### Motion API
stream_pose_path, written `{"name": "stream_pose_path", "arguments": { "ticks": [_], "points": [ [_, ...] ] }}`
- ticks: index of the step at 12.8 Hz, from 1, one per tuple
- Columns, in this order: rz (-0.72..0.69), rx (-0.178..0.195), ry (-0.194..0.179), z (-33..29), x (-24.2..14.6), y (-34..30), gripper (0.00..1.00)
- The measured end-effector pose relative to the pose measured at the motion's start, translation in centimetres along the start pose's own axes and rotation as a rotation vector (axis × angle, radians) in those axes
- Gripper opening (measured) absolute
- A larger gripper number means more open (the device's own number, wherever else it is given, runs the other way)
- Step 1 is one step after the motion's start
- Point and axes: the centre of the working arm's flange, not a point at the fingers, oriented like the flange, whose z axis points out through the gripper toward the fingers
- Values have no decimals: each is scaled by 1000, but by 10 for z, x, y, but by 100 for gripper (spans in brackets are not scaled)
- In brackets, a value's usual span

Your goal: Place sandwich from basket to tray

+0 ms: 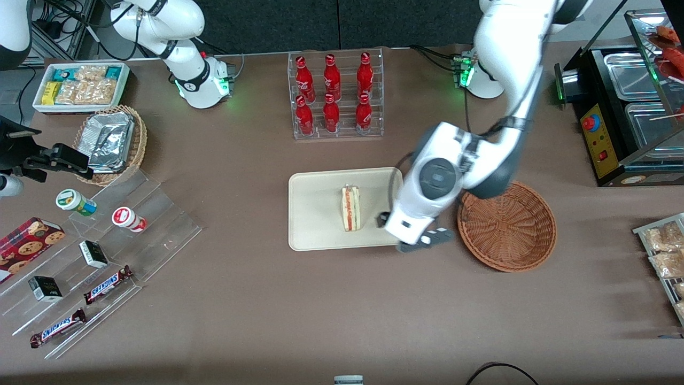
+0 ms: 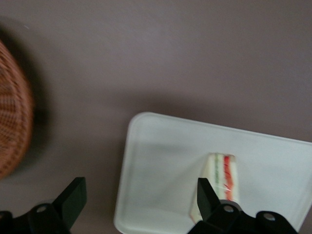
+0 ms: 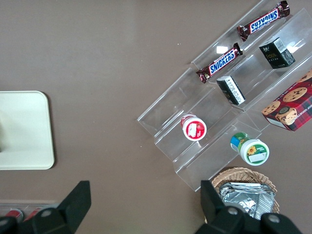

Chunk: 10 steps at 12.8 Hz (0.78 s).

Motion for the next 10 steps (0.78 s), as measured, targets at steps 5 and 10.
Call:
{"name": "stream_pose_path", "arguments": {
  "ticks": [5,10],
  "points": [
    [109,8,-45,-34,46,-111,100],
    [120,-20,-21,-97,43,-212,100]
  ]
}}
